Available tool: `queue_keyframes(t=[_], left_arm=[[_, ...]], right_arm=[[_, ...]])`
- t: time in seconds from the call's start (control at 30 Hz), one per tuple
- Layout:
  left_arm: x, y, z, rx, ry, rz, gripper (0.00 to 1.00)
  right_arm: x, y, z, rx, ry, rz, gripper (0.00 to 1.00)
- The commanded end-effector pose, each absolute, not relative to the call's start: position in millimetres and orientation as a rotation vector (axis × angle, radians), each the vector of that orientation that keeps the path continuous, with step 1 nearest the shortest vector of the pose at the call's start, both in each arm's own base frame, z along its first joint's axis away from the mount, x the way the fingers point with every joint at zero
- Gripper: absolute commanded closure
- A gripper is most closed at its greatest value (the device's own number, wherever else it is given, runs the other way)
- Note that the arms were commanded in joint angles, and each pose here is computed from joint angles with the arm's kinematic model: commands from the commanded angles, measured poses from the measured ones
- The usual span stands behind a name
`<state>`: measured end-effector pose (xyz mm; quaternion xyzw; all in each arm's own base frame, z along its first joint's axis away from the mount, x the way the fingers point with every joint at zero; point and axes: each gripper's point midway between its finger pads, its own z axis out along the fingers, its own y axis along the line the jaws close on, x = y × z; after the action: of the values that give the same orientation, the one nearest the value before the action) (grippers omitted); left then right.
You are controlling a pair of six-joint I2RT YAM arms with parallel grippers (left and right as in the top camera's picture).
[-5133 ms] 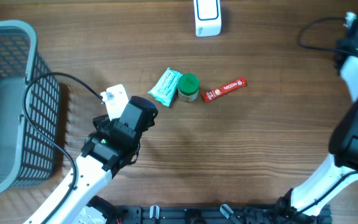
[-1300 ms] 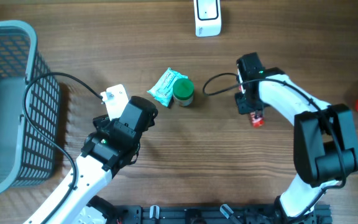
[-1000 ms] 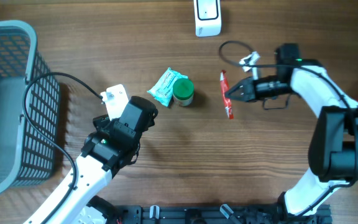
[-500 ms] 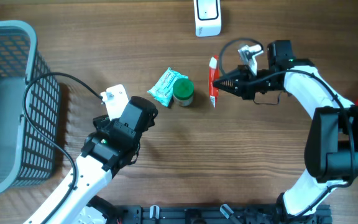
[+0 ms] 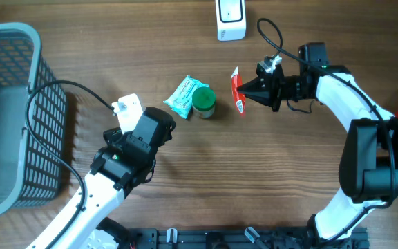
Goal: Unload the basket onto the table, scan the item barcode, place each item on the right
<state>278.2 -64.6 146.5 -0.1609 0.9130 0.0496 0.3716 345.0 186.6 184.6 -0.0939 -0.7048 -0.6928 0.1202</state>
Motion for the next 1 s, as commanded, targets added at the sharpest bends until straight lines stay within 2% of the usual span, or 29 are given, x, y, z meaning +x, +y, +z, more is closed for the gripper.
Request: queue_keyframes(t=[0.0, 0.07, 0.13, 0.2, 0.33, 0.5, 0.57, 0.73, 0.97], left_arm=[[279, -63, 148, -0.406, 2.328, 0.148, 0.0], [279, -63, 148, -0.406, 2.328, 0.148, 0.0], [279, -63, 148, -0.406, 2.328, 0.148, 0.0], [279, -63, 148, -0.406, 2.328, 0.148, 0.0], [279, -63, 148, -0.406, 2.328, 0.148, 0.0], [279, -63, 148, -0.406, 2.328, 0.148, 0.0], [279, -63, 148, -0.406, 2.328, 0.148, 0.0], [279, -63, 148, -0.406, 2.328, 0.148, 0.0], [279, -63, 148, -0.406, 2.328, 0.148, 0.0]], right_arm=[[349, 185, 200, 0.052, -2.146, -2.237, 0.96], [355, 185, 186, 0.235, -2.34, -2.244, 0.96], [374, 168, 120, 0.088, -2.793, -1.757, 0.96], [379, 145, 90, -0.01, -2.993, -1.418, 0.96], [384, 140, 124, 0.146, -3.141, -1.411, 0.96], [418, 94, 201, 0.187, -3.714, -1.004, 0.96], [428, 87, 224, 0.209, -3.833, -0.971, 0.96], [458, 82, 233, 0.19, -3.983, -0.873, 0.95], [508, 109, 235, 0.25, -4.206, -0.722, 0.95]])
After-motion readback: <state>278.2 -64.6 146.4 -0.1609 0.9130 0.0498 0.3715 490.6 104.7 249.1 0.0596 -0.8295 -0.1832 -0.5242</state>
